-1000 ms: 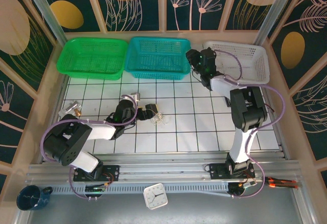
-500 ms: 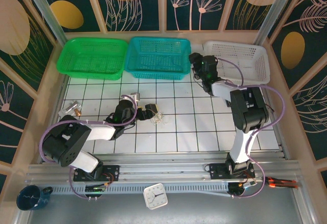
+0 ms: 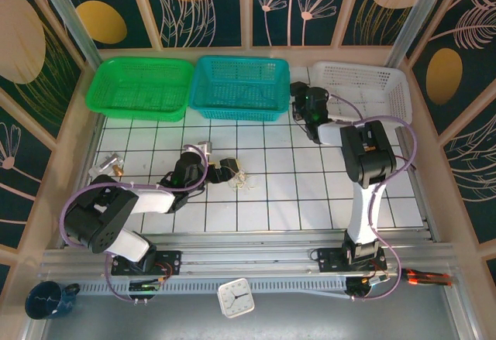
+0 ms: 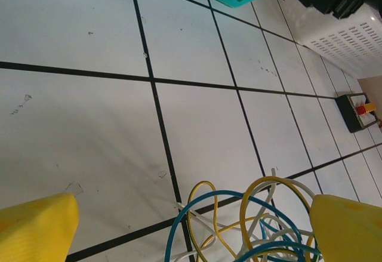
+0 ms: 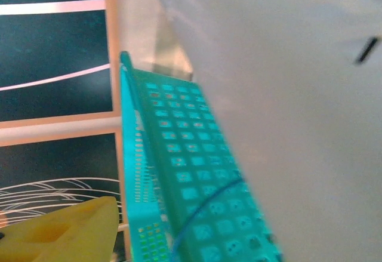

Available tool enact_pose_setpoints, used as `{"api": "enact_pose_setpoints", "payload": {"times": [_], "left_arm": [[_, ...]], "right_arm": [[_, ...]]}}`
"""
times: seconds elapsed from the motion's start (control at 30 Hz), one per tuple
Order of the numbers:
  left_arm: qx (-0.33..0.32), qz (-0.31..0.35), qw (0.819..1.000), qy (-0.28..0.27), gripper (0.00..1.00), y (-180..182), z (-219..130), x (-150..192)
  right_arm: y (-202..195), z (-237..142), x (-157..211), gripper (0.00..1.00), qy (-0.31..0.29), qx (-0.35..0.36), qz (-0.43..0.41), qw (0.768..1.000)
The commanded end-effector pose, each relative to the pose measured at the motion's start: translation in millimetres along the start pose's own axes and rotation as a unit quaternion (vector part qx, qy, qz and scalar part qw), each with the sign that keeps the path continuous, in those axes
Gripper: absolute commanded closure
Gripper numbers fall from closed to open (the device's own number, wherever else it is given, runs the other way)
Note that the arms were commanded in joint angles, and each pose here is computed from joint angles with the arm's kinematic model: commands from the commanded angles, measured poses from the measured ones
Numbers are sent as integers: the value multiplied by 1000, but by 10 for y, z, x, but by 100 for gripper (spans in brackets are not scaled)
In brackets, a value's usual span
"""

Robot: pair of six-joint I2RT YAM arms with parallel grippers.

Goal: Untangle the cables

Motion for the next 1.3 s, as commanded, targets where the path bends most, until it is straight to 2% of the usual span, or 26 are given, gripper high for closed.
{"api": "enact_pose_setpoints", "payload": {"times": [0.0,0.1,0.17,0.2,0.33,0.4,0.43,0.77,1.0,1.2,1.23,1.27], "left_arm": [[16,2,1000,-8,1,-46,-39,-24],[17,1,1000,-8,1,-48,-39,-23],[18,0,1000,-7,1,-52,-40,-23],[18,0,1000,-8,1,-56,-42,-26],[19,-1,1000,-9,1,-55,-55,-29],[19,-3,1000,-9,1,-51,-60,-25],[19,-4,1000,-9,1,-51,-63,-21],[19,-3,1000,-13,1,-51,-91,-27],[19,-3,1000,-16,1,-49,-108,-26],[18,-4,1000,-19,1,-40,-127,-25],[18,-3,1000,-19,1,-38,-131,-26],[19,-3,1000,-20,1,-47,-135,-27]], "right_arm": [[140,92,-96,31,-13,-37,17,999],[121,154,-120,35,-16,-42,25,999],[105,186,-146,42,-21,-45,27,998],[104,193,-157,48,-23,-48,27,998],[173,201,-198,83,-30,-64,15,997],[232,188,-215,96,-32,-74,6,997],[281,180,-220,100,-32,-80,-1,996],[851,20,-40,100,-4,-140,-75,987],[1145,29,358,100,53,-163,-131,977],[1284,123,869,100,123,-142,-217,958],[1286,154,963,93,141,-133,-237,952],[1278,178,1033,74,157,-120,-256,946]]}}
Point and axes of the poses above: each hand's point on the last joint's axis, 136 mm out from that joint toward the fingers, its own z axis out along the fingers, its own y axis along the line the jaws close on, x = y × z, the point moved 4 cm from there along -z, back along the fingers, and after that the axes turned 5 degrees about -z, right-handed, at the moved point
